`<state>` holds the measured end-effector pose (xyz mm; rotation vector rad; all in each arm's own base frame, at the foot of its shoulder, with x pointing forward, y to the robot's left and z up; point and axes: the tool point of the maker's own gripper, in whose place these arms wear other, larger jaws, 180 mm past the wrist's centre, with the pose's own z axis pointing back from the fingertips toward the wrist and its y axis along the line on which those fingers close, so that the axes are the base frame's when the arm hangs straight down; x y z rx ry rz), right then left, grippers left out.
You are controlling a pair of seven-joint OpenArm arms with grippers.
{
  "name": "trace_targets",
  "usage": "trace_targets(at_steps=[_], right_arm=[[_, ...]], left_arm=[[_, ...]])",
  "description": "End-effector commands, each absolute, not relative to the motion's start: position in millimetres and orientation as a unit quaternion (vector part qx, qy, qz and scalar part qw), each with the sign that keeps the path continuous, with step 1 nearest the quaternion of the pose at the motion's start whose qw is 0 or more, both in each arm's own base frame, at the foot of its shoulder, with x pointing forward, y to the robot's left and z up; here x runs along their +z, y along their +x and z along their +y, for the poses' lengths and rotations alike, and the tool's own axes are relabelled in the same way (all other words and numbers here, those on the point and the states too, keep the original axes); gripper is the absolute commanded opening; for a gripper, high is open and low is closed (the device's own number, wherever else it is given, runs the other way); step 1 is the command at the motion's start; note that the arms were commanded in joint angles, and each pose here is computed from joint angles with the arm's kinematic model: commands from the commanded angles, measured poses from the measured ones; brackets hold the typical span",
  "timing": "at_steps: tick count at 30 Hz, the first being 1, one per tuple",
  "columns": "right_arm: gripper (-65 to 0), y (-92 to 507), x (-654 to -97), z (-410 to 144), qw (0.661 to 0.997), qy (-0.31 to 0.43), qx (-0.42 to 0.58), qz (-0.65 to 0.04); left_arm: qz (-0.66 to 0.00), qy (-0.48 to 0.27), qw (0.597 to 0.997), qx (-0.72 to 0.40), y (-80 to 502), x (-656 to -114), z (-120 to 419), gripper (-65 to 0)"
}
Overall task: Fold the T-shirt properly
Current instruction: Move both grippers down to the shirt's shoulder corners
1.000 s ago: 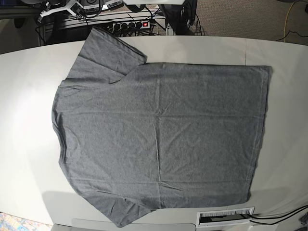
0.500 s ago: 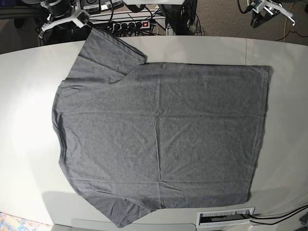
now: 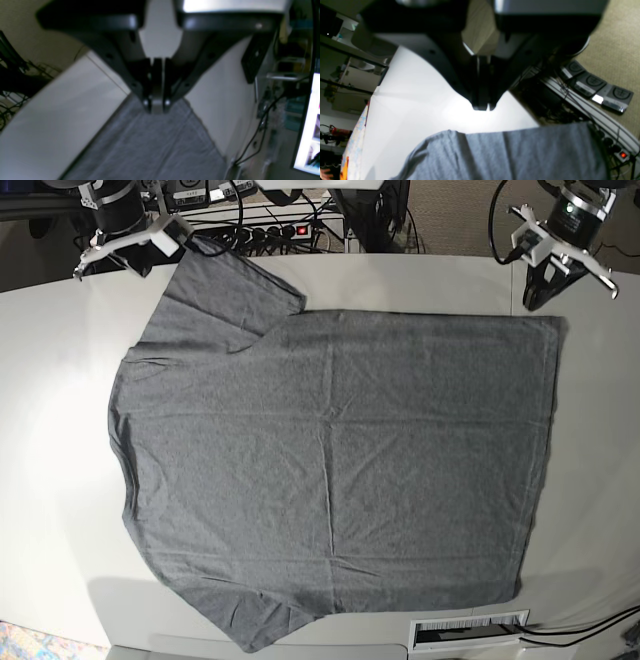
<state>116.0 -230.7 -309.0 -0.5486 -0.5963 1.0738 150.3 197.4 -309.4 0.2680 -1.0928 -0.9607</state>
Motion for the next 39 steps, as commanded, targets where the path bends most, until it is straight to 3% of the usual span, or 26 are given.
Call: trace_targets(at_steps=[1,5,11,13,16,29,36,39], right_arm=[[-65.0,121,-303,-229,0.774,-0.259,0.501,-0.287],[-65.0,121,-309,-221,0.778,-0.230,0.513,-0.280],[-64.5,123,-312,-217,0.776,-0.217,0.524,-0.276],[-59.0,123,-312,-217,0.776,-0.217,0.524,-0.276],[-58.3,123,-312,-217,0.776,-0.217,0.524,-0.276],[-58.3,123,-312,-217,0.776,-0.217,0.524,-0.277],[-58.3,126,-311,-217,0.775,-0.219,0.522,-0.281],[-58.3,127,-311,-217,0.775,-0.220,0.521,-0.281]], left_arm=[[-0.500,0.111,0.732,-0.449,152,-307,192,-65.0],[-0.473,0.066,0.734,-0.482,155,-323,183,-65.0],[-0.462,0.066,0.730,-0.499,173,-335,193,-65.0],[-0.443,0.059,0.728,-0.520,172,-346,195,-58.3],[-0.408,0.069,0.713,-0.566,168,-366,202,-51.8],[-0.353,0.139,0.673,-0.635,181,-408,234,-51.8],[-0.333,0.146,0.673,-0.644,182,-412,252,-51.7],[-0.314,0.132,0.672,-0.657,170,-416,257,-48.9]])
